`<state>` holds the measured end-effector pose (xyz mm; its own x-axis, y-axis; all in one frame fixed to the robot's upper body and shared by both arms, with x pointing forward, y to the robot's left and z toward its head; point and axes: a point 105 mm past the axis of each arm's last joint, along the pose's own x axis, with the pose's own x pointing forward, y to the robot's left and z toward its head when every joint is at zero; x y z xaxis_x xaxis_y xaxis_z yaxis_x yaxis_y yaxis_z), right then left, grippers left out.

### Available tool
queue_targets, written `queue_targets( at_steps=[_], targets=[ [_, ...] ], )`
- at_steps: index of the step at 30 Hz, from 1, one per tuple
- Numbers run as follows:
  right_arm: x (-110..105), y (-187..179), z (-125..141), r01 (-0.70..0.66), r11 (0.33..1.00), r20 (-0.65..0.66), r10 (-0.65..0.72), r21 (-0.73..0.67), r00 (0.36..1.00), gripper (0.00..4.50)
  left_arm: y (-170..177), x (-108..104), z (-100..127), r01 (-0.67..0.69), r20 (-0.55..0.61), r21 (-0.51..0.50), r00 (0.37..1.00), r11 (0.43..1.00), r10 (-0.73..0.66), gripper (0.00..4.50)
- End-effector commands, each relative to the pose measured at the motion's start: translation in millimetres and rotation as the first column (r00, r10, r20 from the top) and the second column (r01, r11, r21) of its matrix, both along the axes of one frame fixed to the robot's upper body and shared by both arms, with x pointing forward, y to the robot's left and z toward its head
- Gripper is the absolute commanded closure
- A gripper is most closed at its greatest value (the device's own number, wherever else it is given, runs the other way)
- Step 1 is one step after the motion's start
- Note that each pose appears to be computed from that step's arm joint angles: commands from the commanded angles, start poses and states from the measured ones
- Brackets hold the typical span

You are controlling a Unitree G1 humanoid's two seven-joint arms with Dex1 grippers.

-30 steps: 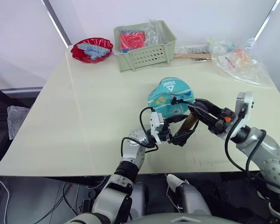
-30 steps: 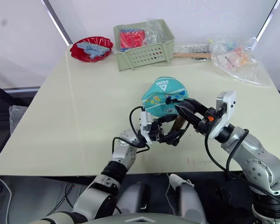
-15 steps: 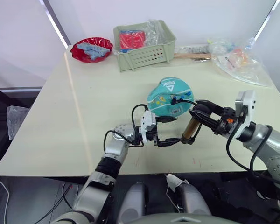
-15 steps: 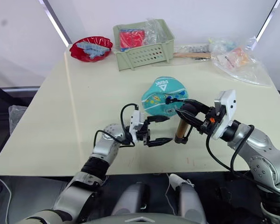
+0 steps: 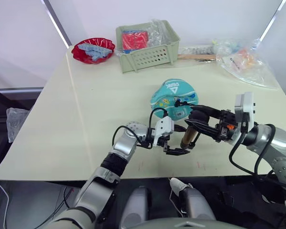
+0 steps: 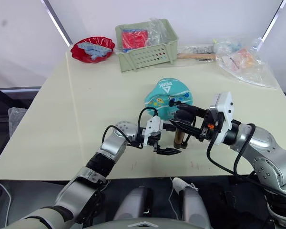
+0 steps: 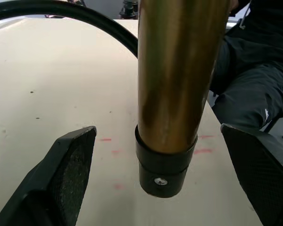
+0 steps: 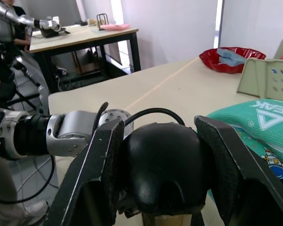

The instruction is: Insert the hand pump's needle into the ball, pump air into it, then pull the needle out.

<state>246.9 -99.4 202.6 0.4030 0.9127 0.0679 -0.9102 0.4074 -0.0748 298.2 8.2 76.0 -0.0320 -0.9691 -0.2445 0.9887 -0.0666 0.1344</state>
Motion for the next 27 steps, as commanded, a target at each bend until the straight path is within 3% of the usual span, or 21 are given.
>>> queue_targets(
  at_steps=[1, 9, 13, 15, 18, 21, 27],
  targets=[
    [-8, 4, 16, -0.034, 0.999, 0.086, 0.033, 0.007, 0.996, 2.61, -3, 3, 2, 0.003, 0.014, 0.013, 1.0, 1.0, -0.003, 0.01],
    [-10, 5, 15, -0.046, 0.999, 0.092, 0.045, 0.01, 0.995, 2.61, -1, 3, -8, -0.005, -0.044, 0.028, 0.999, 1.0, 0.006, 0.01],
    [-10, 5, 15, -0.046, 0.999, 0.093, 0.045, 0.008, 0.995, 2.61, 0, 2, -10, 0.0, -0.036, 0.039, 0.999, 0.999, 0.001, 1.24],
    [-11, 5, 14, -0.046, 0.999, 0.093, 0.045, 0.008, 0.995, 2.61, 0, 3, -10, -0.007, -0.038, 0.038, 0.999, 0.999, 0.008, 1.24],
    [-11, 5, 14, -0.047, 0.999, 0.093, 0.047, 0.007, 0.995, 2.61, 1, 3, -11, -0.005, -0.04, 0.048, 0.999, 0.999, 0.007, 1.99],
    [-11, 5, 14, -0.05, 0.999, 0.095, 0.049, 0.009, 0.994, 2.61, 0, 2, -12, -0.001, -0.043, 0.052, 0.999, 0.999, 0.003, 3.42],
    [-11, 5, 12, -0.052, 0.999, 0.097, 0.052, 0.0, 0.994, 2.61, -1, -1, -14, 0.005, -0.052, 0.053, 0.999, 0.999, -0.002, 3.45]
  ],
)
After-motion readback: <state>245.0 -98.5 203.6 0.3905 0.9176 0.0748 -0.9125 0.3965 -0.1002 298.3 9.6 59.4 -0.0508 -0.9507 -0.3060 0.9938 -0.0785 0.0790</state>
